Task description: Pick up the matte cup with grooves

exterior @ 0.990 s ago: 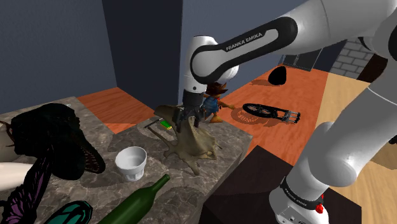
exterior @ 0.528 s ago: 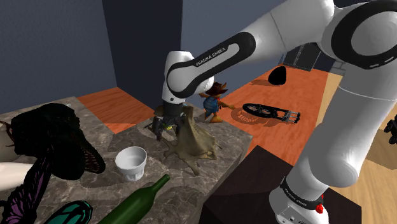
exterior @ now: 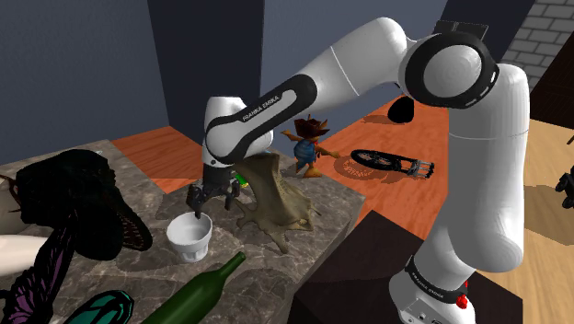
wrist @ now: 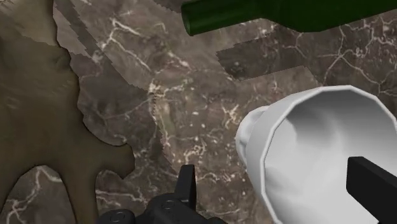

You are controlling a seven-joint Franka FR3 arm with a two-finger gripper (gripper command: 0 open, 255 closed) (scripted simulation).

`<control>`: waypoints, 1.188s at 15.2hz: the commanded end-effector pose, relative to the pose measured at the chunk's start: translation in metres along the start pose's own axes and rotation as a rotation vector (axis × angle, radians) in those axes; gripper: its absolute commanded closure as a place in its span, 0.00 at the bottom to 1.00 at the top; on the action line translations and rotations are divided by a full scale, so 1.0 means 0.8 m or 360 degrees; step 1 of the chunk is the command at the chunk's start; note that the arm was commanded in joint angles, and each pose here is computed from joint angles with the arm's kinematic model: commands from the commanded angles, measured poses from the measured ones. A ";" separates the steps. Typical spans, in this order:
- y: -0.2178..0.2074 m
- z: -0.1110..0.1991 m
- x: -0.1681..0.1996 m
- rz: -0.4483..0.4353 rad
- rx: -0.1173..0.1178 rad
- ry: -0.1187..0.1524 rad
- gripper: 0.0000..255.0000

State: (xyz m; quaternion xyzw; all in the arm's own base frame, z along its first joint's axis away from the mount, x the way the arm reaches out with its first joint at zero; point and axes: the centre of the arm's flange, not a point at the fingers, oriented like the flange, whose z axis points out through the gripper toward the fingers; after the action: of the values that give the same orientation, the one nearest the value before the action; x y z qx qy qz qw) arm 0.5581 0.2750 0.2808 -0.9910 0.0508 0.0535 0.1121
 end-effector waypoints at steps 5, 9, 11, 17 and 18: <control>-0.008 0.048 0.019 0.0010 0.0007 0.0001 0.00; -0.003 0.071 0.022 0.0010 0.0007 0.0001 0.00; -0.003 0.071 0.022 0.0010 0.0007 0.0000 1.00; -0.003 0.070 0.022 0.0010 0.0007 0.0000 1.00; -0.003 0.070 0.022 0.0010 0.0007 0.0000 1.00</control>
State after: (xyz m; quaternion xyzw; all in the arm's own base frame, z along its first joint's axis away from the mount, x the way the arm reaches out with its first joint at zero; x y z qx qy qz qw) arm 0.5705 0.2883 0.2251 -0.9905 0.0543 0.0532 0.1144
